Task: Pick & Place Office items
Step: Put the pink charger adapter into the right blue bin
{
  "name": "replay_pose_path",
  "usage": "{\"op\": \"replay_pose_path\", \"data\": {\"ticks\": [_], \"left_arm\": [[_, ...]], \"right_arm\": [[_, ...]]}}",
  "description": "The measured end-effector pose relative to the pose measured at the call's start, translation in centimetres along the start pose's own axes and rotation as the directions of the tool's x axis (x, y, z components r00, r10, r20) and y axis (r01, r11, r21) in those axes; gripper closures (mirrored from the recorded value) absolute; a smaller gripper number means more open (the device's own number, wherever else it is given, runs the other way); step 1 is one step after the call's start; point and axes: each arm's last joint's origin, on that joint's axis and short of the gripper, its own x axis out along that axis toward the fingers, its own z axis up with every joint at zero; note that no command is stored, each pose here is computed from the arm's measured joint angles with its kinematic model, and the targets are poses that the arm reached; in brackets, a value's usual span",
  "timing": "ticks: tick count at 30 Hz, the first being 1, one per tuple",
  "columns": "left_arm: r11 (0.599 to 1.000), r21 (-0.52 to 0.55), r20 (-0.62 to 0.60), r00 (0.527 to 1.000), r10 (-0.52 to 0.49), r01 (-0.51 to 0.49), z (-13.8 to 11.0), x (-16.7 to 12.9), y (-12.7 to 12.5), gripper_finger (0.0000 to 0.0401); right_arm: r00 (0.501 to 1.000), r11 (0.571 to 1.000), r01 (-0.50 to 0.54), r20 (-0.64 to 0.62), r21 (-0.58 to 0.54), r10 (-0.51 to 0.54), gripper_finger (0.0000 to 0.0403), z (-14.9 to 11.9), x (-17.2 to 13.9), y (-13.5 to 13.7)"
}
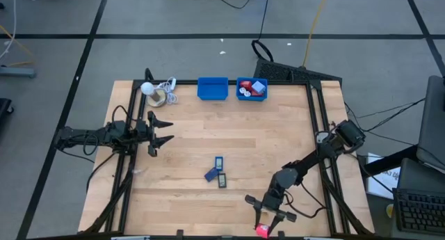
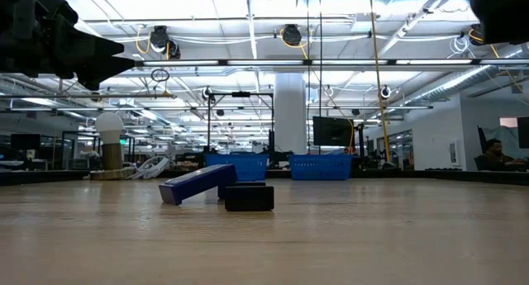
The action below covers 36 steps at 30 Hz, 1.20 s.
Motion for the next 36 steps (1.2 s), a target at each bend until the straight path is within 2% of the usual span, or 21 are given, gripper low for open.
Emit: {"op": "replay_pose_path", "data": {"ticks": [8,15,23,36], "left_arm": [[1.000,-0.002,0.000,1.000,0.000,0.000,0.0,0.0,0.0,0.0146],[1.000,0.000,0.000,1.000,0.000,0.000,0.0,0.0,0.0,0.0146],[1.000,0.000,0.000,1.000,0.000,0.000,0.0,0.0,0.0,0.0146],[1.000,-0.001,0.000,1.000,0.000,0.000,0.0,0.0,0.0,0.0146]], "right_arm": [[0.997,0.998,0.069,0.020,-0.004,-0.069,0.0231,0.6,-1.3,-1.8],[0.974,0.976,0.220,0.062,-0.010,-0.219,0.0231,1.3,-3.0,-4.0],[0.904,0.910,0.414,0.120,-0.004,-0.411,0.0231,2.0,-5.2,-6.3],[0.834,0.835,0.545,0.158,-0.078,-0.529,0.0231,3.2,-9.3,-9.4]]}}
